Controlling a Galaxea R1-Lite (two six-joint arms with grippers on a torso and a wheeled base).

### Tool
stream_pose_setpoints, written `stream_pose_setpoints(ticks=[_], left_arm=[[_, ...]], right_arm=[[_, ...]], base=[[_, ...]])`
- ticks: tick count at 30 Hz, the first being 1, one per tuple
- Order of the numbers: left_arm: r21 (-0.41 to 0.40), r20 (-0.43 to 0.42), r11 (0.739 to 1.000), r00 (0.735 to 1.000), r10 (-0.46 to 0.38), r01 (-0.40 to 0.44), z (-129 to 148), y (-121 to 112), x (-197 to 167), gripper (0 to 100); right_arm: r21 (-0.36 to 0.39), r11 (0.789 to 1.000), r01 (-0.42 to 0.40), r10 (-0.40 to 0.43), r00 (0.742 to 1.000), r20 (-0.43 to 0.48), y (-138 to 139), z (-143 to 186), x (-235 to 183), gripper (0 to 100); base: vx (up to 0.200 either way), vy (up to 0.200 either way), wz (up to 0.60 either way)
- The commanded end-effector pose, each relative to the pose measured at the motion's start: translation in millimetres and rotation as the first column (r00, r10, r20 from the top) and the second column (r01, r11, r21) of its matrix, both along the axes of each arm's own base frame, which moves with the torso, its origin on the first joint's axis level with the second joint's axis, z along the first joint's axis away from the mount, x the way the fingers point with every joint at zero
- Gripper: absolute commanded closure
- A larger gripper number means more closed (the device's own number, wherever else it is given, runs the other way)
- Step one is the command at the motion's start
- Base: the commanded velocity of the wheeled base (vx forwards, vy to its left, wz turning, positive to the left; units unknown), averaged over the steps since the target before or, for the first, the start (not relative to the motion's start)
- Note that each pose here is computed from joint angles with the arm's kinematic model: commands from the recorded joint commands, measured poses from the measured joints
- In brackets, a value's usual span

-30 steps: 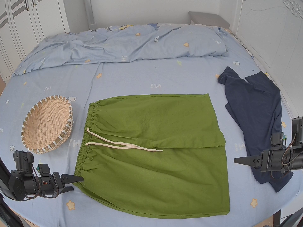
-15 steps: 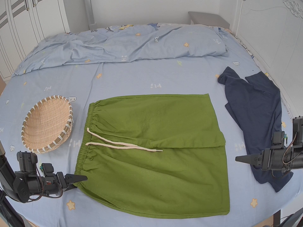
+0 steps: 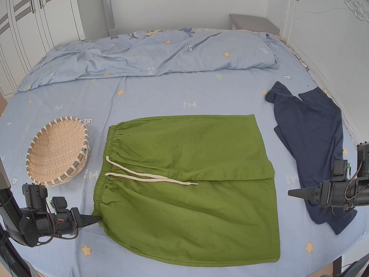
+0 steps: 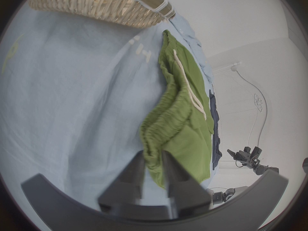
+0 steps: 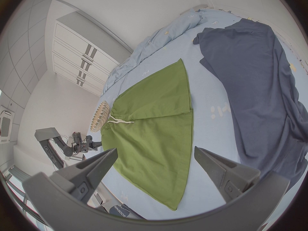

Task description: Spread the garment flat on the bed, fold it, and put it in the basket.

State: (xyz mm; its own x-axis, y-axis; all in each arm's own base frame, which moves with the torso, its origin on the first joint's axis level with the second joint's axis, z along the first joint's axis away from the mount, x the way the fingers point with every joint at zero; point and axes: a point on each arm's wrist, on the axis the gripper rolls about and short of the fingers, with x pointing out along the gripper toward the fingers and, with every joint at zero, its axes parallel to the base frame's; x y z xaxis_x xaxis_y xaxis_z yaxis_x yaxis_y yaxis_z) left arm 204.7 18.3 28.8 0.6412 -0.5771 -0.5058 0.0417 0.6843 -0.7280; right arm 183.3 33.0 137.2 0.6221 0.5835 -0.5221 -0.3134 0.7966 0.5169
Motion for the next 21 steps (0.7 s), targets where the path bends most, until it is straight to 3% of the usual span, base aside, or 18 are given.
stream_pose_setpoints(ticks=[1, 11, 17, 21], left_arm=[[-0.003, -0.017, 1.000, 1.000, 0.010, -0.010, -6.7, 1.5, -1.8, 100], [-0.001, -0.007, 1.000, 1.000, 0.016, -0.016, -4.8, -1.0, -19.7, 100], [-0.004, -0.077, 0.999, 0.996, 0.042, -0.042, -0.2, 0.6, -33.0, 100], [-0.003, -0.130, 1.000, 0.991, 0.026, -0.027, 5.7, -1.5, -49.1, 100]], right_arm=[[0.000, 1.000, 0.001, -0.001, 1.000, -0.004, -0.3, -0.9, 0.4, 0], [-0.003, 1.000, -0.010, 0.010, 0.999, -0.049, 0.3, -11.1, -7.3, 0], [-0.017, 1.000, -0.023, 0.020, 0.987, -0.158, -0.5, -35.8, -24.0, 0], [-0.041, 0.996, -0.079, 0.065, 0.961, -0.270, 1.5, -60.7, -38.2, 0]], base=[[0.000, 0.000, 0.00], [0.000, 0.000, 0.00], [0.000, 0.000, 0.00], [0.000, 0.000, 0.00]])
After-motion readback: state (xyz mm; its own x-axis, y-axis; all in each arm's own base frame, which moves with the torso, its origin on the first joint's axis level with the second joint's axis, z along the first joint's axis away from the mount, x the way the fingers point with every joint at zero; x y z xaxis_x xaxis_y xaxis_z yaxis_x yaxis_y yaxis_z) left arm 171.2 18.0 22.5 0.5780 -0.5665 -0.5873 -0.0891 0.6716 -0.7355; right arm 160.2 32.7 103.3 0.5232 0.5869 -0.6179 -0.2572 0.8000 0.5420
